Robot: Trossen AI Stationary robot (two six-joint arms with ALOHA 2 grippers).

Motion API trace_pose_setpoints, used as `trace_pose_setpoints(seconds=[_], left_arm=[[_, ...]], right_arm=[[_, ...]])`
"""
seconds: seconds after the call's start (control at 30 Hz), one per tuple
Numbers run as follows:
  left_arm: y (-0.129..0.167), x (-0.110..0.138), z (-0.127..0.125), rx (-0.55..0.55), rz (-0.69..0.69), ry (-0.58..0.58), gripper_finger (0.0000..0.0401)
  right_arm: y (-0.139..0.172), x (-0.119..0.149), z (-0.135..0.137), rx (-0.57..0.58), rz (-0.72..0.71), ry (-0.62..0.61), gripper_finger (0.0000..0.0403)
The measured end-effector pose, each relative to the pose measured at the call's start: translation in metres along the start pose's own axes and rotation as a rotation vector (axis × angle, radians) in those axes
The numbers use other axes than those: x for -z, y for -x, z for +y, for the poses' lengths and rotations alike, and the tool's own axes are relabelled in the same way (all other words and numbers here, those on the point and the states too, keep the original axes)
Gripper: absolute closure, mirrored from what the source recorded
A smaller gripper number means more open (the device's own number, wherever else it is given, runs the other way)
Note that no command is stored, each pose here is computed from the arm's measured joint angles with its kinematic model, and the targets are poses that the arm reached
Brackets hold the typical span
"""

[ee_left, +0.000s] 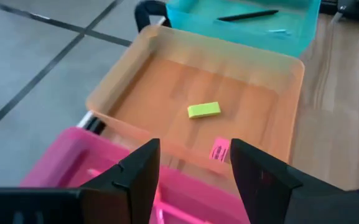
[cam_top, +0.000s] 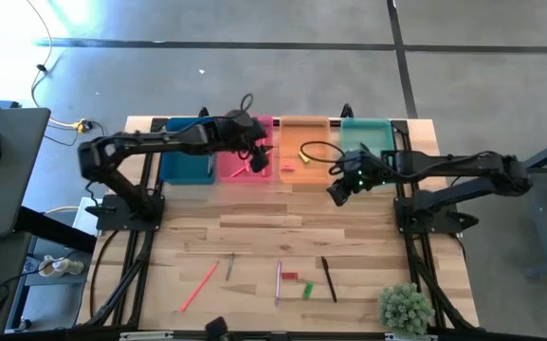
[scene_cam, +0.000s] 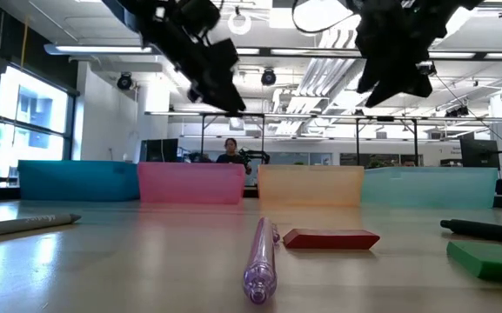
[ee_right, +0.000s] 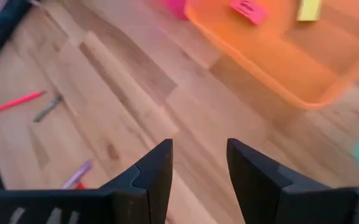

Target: Sort crayons/erasers/pens/pencils in bins

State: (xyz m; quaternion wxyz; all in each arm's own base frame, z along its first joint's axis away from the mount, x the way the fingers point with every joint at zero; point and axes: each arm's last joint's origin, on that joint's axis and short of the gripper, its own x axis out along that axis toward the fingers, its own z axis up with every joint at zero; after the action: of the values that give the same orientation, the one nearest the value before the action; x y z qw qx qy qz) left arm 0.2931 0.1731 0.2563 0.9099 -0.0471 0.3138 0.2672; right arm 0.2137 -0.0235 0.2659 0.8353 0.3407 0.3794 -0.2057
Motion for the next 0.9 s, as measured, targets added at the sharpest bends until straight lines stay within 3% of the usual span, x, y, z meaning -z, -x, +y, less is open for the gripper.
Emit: trace_pose_setpoints(seconds=[0.4,0.63,0.9], left_arm=[[0.067,0.005,0.019,0.003,0.119,0.031,0.0219],[0.075,0.012,0.027,-0.010,0.185,0.016,0.0219],[0.076,0.014,0.030,-0.016,0.202,0.019,0.0219]], right_arm=[[0.005,0.008,0.041,-0.214,-0.129,-0.066,0.0259],[0.010,0.008,0.054,-0.263,-0.258,-0.104,0.0259],[0.017,0.018,0.069,-0.295,-0.287,-0.119,0.0259]])
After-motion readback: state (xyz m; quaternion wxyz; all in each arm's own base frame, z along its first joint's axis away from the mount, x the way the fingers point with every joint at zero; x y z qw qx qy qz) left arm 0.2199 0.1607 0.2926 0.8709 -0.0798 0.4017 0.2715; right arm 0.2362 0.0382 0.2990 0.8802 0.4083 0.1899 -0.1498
